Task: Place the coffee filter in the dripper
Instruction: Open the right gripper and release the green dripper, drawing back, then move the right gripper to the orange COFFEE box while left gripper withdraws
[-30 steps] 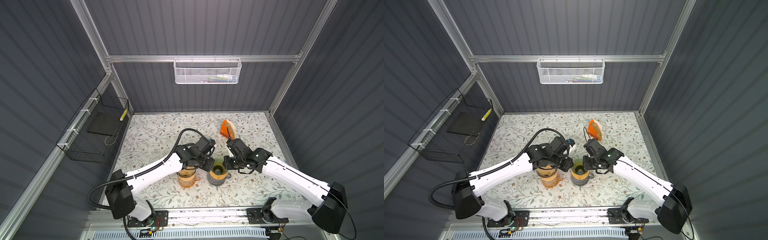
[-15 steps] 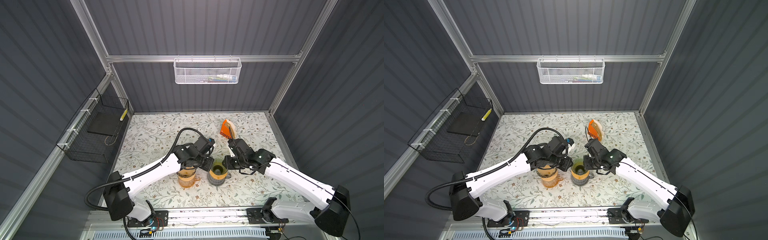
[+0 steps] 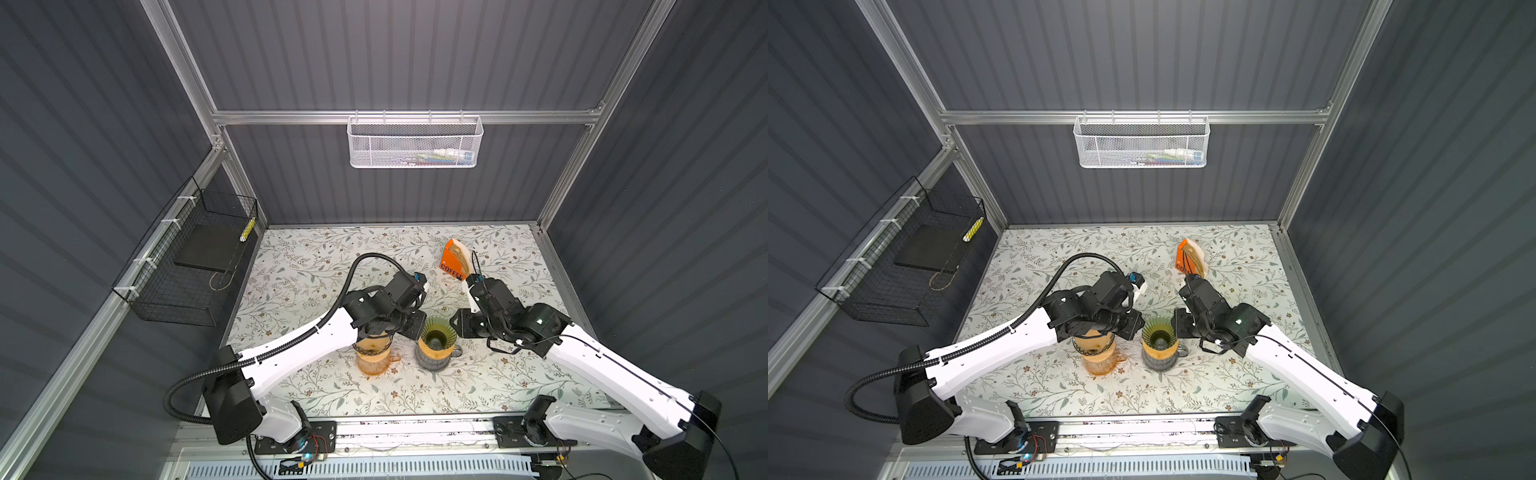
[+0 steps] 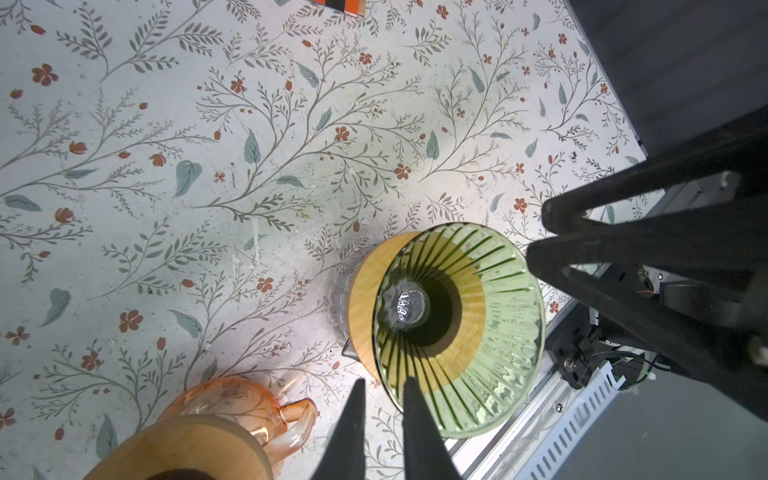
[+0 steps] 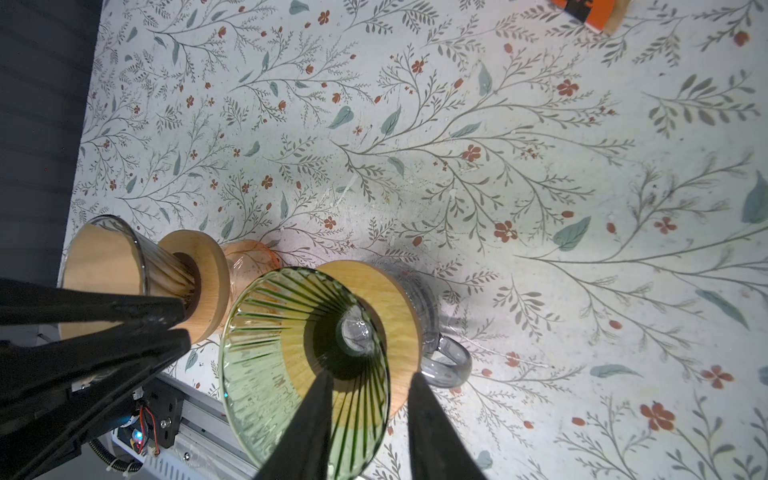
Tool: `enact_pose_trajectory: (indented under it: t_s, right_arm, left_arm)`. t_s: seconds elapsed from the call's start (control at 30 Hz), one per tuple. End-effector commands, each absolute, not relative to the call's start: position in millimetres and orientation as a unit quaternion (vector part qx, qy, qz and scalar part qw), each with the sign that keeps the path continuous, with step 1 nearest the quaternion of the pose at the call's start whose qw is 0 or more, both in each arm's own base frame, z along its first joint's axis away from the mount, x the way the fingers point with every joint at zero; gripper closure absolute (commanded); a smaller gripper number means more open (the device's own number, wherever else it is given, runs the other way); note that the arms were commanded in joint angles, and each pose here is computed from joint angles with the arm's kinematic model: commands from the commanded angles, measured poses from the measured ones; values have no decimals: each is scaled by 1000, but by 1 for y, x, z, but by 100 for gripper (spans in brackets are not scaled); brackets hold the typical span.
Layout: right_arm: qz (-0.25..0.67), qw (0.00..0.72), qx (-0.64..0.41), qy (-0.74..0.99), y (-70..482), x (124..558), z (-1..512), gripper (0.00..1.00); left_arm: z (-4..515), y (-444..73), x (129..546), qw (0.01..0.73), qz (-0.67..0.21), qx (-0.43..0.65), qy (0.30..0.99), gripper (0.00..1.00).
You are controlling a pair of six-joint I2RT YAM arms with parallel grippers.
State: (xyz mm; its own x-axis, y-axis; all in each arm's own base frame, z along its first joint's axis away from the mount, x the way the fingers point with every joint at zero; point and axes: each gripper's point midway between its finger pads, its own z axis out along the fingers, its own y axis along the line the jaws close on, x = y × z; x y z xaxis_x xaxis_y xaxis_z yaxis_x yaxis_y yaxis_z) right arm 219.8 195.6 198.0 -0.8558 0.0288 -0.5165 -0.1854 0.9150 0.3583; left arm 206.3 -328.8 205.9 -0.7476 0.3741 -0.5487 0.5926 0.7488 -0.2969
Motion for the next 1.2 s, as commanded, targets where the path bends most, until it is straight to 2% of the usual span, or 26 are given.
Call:
enact_pose_trajectory:
  t_s: [0.0,0.27,0.43,0.7,0.93,1.17]
  right_arm:
    - [189,282,-36,940,182,220,206,66]
    - [195,313,13,930,145,248,208,65]
    - [194,335,32,921,127,272,205,65]
    - [154,329,72,929,88,315,183,68]
    - [153,313,83,934,71,358,167,72]
    - [135,301,67,942,63,401,144,73]
  left_arm:
    - [219,-326,209,258,-243,246,902,82]
    - [218,-325,222,278,-232,226,904,81]
    - [224,-320,251,290,-266,177,902,81]
    - [237,-316,290,296,-315,152,889,79]
    - [227,-314,311,290,-319,138,892,79]
    - [224,-296,344,292,-363,85,881,79]
